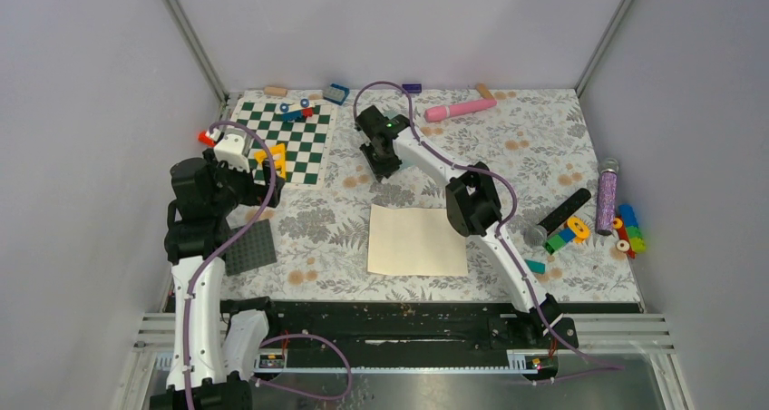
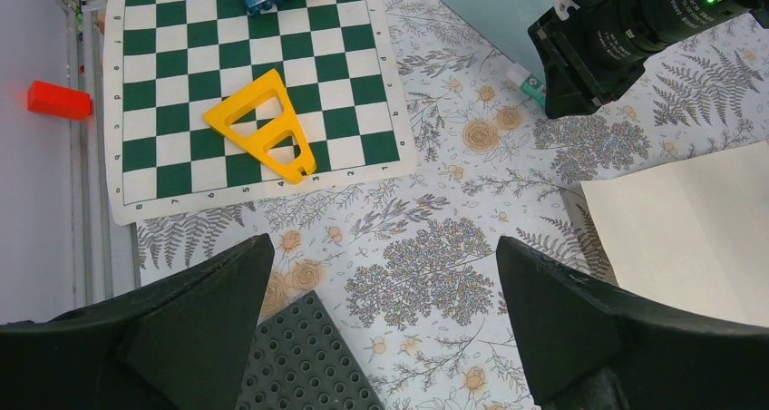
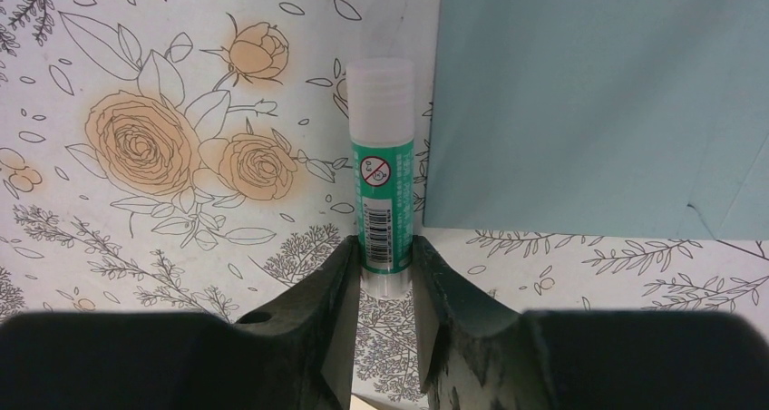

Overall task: Place the letter into the envelope and seal it
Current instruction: Pick up the solid glue from the center of the board.

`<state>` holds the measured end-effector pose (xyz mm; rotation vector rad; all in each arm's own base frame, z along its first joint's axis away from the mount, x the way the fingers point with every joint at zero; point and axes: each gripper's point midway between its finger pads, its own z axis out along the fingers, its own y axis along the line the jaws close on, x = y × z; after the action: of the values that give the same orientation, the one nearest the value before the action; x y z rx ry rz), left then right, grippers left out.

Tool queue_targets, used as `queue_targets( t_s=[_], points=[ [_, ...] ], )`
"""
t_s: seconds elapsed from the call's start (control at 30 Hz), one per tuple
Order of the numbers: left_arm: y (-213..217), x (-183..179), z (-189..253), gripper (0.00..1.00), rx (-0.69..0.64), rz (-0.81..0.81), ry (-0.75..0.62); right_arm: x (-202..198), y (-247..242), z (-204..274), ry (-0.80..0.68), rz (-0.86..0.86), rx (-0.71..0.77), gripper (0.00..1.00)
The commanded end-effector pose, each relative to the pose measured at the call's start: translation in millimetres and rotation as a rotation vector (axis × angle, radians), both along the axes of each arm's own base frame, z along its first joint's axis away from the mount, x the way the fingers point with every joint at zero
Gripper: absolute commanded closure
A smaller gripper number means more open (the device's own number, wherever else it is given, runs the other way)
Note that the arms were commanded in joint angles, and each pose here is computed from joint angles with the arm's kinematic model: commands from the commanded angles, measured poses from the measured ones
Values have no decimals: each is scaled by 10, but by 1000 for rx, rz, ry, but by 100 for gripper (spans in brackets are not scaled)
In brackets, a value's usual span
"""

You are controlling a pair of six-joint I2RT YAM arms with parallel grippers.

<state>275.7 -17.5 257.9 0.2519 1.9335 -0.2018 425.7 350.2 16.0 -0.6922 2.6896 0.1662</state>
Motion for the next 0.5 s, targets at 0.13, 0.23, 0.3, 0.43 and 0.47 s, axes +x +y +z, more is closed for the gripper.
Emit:
queue_targets(
  t_s=[0.13, 0.23, 0.3, 0.43, 0.47],
  points=[
    [8, 24, 244, 1, 17, -7, -69, 49, 46, 171, -26, 38, 23, 100],
    [21, 17, 253, 1, 21, 1, -77, 84, 48, 464, -78, 67, 41, 100],
    [30, 15, 260, 1, 21, 5, -82, 100, 45, 689, -120, 84, 60, 100],
    [44, -1, 283, 1, 24, 12, -100, 46, 7, 1045, -179, 114, 95, 100],
    [47, -7, 290, 1, 25, 14, -106, 28, -11, 1116, -187, 113, 101, 100]
  ],
)
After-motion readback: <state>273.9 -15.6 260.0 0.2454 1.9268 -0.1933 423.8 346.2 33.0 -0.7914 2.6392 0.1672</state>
